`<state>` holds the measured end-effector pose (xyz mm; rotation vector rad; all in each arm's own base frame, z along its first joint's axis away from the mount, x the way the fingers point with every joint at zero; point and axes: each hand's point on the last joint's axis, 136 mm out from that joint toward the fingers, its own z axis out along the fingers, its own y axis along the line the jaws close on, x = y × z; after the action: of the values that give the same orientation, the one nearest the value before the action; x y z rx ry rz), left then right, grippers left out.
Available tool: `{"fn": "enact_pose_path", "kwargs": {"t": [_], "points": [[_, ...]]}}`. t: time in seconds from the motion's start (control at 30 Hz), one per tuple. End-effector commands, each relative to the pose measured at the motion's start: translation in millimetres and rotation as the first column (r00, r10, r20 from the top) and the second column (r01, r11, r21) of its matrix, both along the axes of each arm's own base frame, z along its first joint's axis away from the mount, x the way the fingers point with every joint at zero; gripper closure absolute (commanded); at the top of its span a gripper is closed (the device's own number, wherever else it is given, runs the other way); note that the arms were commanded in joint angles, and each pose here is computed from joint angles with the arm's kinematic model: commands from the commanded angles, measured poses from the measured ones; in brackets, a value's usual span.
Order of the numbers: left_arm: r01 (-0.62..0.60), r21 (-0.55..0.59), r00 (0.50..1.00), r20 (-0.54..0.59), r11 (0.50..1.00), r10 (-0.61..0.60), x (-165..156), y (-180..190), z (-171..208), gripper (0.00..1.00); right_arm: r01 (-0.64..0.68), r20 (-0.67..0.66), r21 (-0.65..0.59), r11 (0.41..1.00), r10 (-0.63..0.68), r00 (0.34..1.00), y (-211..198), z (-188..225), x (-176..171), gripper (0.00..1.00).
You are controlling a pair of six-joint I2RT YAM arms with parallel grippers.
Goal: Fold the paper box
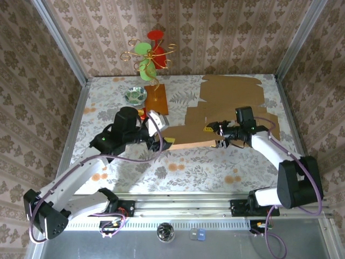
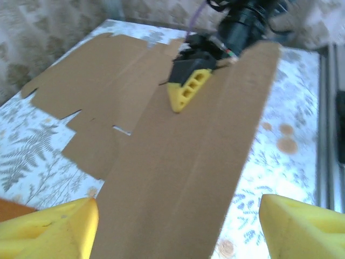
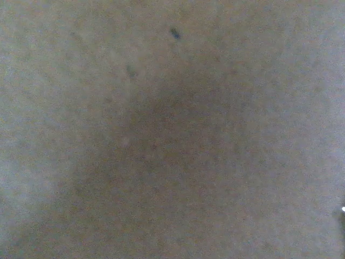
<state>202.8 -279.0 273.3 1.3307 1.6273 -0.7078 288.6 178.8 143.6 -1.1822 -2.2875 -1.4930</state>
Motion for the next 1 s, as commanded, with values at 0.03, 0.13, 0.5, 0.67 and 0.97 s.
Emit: {"fn": "enact_pose_path", "kwargs": {"t": [0.03, 0.13, 0.5, 0.67, 0.97], "points": [[0.157, 0.285, 0.98, 0.074, 0.946, -0.185, -24.0, 10.6, -35.3, 0.18, 0.129, -0.32, 0.001, 0.992, -0.122, 0.939, -8.2, -24.4, -35.6, 0.58], [0.192, 0.36, 0.966, 0.097, 0.913, -0.241, -27.7, 7.3, -46.7, 0.15, 0.165, -0.386, -0.007, 0.986, -0.155, 0.909, -10.4, -31.1, -46.2, 0.58], [0.164, 0.513, 0.949, 0.15, 0.843, -0.276, -7.2, -2.9, -83.6, 0.12, 0.206, -0.532, -0.027, 0.978, -0.188, 0.826, -14.6, -52.8, -80.7, 0.57], [0.213, 0.533, 0.938, 0.123, 0.818, -0.325, -14.2, -9.8, -101.6, 0.13, 0.233, -0.564, -0.025, 0.972, -0.206, 0.799, -16.0, -63.6, -85.5, 0.57], [0.207, 0.546, 0.936, 0.132, 0.812, -0.327, -8.6, -16.5, -118.6, 0.2, 0.249, -0.594, -0.039, 0.968, -0.222, 0.773, -18.7, -79.2, -87.9, 0.51]]}}
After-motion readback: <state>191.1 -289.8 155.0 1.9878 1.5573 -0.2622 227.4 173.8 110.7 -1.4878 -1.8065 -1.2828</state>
